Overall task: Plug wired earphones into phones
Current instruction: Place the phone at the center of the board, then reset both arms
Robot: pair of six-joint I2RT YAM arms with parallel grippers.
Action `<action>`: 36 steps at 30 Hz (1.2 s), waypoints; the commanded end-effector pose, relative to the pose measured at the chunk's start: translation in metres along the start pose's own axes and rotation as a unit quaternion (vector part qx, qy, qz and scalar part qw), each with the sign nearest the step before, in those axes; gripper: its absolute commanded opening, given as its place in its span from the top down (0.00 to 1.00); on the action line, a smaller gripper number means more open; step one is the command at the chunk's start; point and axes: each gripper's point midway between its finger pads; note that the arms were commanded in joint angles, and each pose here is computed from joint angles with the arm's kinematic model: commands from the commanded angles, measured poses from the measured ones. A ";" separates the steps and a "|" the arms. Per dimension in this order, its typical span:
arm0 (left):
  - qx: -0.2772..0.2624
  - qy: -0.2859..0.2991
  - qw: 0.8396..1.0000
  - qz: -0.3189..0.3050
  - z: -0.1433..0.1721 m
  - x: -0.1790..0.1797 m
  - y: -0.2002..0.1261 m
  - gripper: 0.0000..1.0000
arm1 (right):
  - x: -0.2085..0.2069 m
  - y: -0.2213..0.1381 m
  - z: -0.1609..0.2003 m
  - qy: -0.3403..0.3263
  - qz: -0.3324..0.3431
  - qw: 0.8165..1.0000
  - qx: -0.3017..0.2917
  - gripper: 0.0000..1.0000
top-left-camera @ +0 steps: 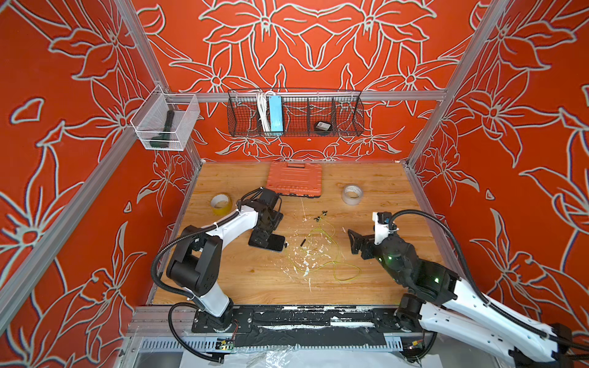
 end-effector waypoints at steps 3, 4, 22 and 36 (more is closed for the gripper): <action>-0.186 0.176 0.967 0.017 -0.064 -0.016 -0.049 0.02 | -0.009 0.000 -0.039 -0.143 0.051 0.981 -0.119 0.02; -0.211 0.194 0.958 0.031 -0.069 -0.020 -0.056 0.02 | -0.013 0.001 -0.045 -0.149 0.071 0.976 -0.140 0.02; -0.561 0.315 0.757 0.115 -0.128 0.037 -0.113 0.02 | -0.166 0.106 0.029 -0.128 0.283 0.951 -0.005 0.02; -0.511 0.380 0.760 0.132 -0.134 0.050 -0.061 0.02 | -0.197 0.137 0.049 -0.085 0.252 0.964 -0.007 0.02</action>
Point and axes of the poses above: each gripper's point midway between its finger pads, its own y axis out along the fingers, its own x axis along the line the jaws close on, z = x × y, and after that the axes turned 4 degrees about y, right-handed
